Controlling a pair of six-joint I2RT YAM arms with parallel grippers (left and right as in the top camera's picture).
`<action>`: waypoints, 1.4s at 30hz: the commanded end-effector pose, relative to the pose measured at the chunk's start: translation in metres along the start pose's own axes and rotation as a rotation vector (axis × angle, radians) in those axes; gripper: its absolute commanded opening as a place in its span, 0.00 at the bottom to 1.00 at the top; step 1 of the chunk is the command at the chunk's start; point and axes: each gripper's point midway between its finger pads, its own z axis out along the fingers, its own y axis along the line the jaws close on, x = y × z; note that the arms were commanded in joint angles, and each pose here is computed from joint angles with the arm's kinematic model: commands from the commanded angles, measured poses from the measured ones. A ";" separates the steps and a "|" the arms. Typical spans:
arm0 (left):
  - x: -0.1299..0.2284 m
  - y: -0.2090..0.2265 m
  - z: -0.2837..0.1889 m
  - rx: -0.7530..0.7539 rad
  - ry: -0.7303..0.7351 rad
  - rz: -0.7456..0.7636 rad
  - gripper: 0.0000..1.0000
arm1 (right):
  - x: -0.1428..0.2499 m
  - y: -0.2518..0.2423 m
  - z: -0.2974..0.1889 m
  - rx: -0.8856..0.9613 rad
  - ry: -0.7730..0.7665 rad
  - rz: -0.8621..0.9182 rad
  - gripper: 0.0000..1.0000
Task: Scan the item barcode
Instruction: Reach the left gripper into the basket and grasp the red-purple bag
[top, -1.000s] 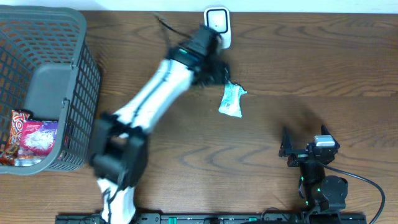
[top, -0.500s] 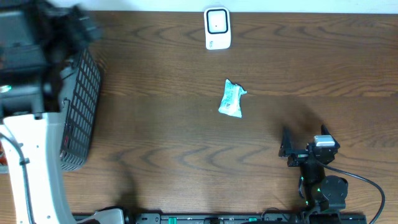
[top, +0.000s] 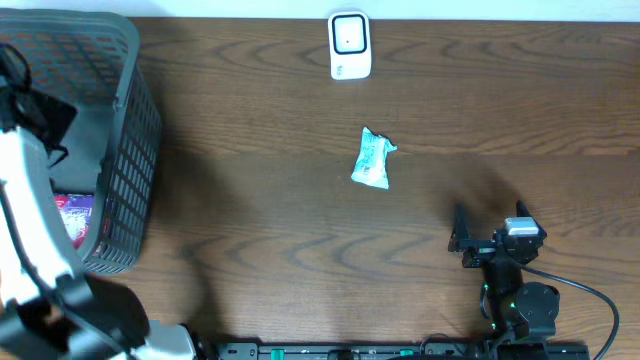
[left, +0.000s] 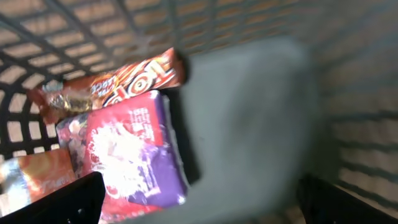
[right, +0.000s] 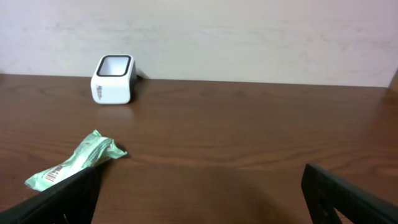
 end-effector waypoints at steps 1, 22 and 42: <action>0.013 0.015 0.041 -0.146 0.054 -0.033 0.98 | 0.001 0.002 0.000 -0.008 0.002 0.013 0.99; 0.097 0.047 0.145 -0.470 0.357 0.012 0.89 | 0.001 0.002 0.000 -0.008 0.002 0.013 0.99; 0.004 -0.046 -0.012 0.219 0.128 0.028 0.07 | 0.001 0.002 0.000 -0.008 0.002 0.013 0.99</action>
